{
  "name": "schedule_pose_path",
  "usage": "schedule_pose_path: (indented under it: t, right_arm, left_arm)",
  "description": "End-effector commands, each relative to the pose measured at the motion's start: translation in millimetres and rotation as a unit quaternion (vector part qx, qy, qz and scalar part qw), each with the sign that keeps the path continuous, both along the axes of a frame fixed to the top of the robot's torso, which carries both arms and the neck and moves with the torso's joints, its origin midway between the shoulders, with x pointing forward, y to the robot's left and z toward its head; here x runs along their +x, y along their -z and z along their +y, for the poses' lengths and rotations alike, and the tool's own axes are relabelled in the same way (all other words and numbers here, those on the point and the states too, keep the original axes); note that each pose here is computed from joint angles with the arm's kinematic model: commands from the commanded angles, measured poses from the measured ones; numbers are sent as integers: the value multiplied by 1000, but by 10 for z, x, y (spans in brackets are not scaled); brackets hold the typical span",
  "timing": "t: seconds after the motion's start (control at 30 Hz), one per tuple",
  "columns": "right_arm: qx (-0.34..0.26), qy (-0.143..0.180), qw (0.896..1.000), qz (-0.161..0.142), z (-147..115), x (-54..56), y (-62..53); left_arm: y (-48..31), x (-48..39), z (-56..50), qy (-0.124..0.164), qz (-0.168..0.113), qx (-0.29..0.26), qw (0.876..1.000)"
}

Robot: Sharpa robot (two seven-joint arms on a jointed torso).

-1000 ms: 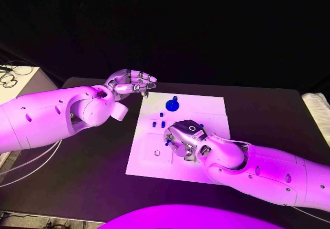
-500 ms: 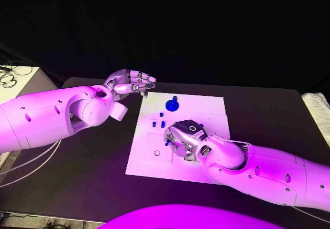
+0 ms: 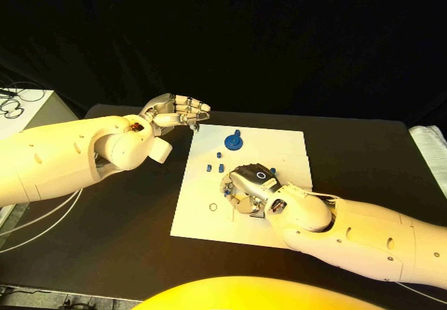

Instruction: Assemble the parts on the task board

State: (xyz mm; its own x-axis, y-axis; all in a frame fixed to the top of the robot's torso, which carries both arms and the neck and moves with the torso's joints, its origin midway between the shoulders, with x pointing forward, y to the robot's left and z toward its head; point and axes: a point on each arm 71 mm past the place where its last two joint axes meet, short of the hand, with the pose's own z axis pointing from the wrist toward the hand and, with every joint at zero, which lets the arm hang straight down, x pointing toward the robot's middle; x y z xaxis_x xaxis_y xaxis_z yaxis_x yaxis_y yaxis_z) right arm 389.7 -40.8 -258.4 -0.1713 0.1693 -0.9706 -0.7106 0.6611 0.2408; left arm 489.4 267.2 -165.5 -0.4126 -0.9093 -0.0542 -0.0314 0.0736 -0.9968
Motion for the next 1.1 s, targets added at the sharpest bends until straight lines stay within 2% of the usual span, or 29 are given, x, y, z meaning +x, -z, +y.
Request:
schedule_pose_path:
  t: [0.03,0.57,1.1]
  right_arm:
    - [3,-11,1000,8,23,-29,7]
    - [-22,-6,999,24,17,-4,59]
    - [5,3,1000,12,-27,-1,16]
  left_arm:
    - [-6,-3,-15,8,2,-4,1000]
    - [-2,-7,-14,9,5,-2,1000]
    - [3,-4,-17,10,7,-1,1000]
